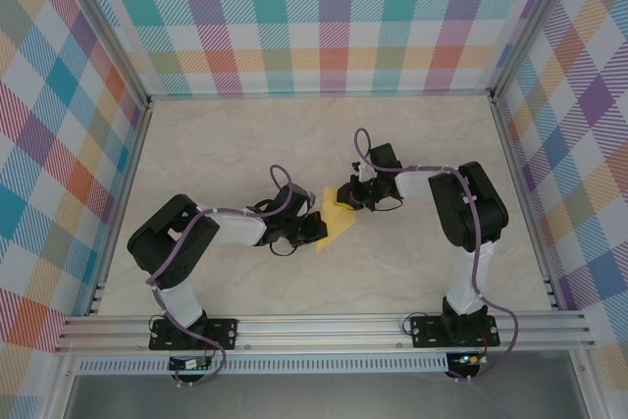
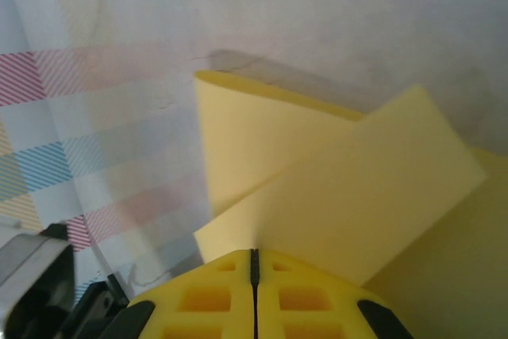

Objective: Fold a paper plane with a square sheet of paper (pick it up from the middle)
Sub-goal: Fourth fold the wing at the center of the table.

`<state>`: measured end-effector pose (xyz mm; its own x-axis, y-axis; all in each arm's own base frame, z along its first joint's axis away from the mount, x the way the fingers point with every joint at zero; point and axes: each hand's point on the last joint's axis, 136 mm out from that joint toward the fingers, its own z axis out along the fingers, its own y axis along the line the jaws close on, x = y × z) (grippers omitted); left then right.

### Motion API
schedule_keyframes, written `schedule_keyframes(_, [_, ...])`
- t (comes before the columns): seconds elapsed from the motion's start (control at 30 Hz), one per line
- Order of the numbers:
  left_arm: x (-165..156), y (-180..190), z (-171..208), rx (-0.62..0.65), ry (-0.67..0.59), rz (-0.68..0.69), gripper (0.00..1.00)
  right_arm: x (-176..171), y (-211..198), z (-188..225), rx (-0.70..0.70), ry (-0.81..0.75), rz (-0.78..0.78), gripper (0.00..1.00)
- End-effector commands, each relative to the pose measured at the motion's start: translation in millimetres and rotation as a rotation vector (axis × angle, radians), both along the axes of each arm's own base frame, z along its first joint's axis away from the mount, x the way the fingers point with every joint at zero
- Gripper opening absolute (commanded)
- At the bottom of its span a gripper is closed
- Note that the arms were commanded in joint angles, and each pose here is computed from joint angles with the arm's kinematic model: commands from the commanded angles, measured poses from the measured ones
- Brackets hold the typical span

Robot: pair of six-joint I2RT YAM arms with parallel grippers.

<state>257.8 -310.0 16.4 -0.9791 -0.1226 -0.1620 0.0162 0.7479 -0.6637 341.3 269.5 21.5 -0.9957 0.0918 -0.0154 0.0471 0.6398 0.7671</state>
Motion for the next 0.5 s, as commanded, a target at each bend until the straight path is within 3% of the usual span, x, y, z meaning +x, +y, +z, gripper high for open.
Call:
schedule_keyframes(0.0, [-54.2, 51.7, -58.1, 0.252, 0.212, -0.021, 0.0, -3.7, -9.3, -24.2, -0.091, 0.028, -0.004, 0.05])
schedule_keyframes(0.13, [-46.6, 43.5, -37.8, 0.225, 0.175, -0.039, 0.0, -8.6, -17.9, -41.3, -0.147, 0.053, -0.013, 0.04])
schedule_keyframes(0.33, [-15.6, 35.5, 21.6, 0.19, 0.06, -0.009, 0.01, -12.4, -20.4, -44.7, -0.159, 0.059, -0.015, 0.04])
schedule_keyframes(0.47, [6.9, 21.3, 51.2, 0.093, 0.021, 0.038, 0.03, -12.3, -21.4, -45.4, -0.163, 0.063, -0.02, 0.04])
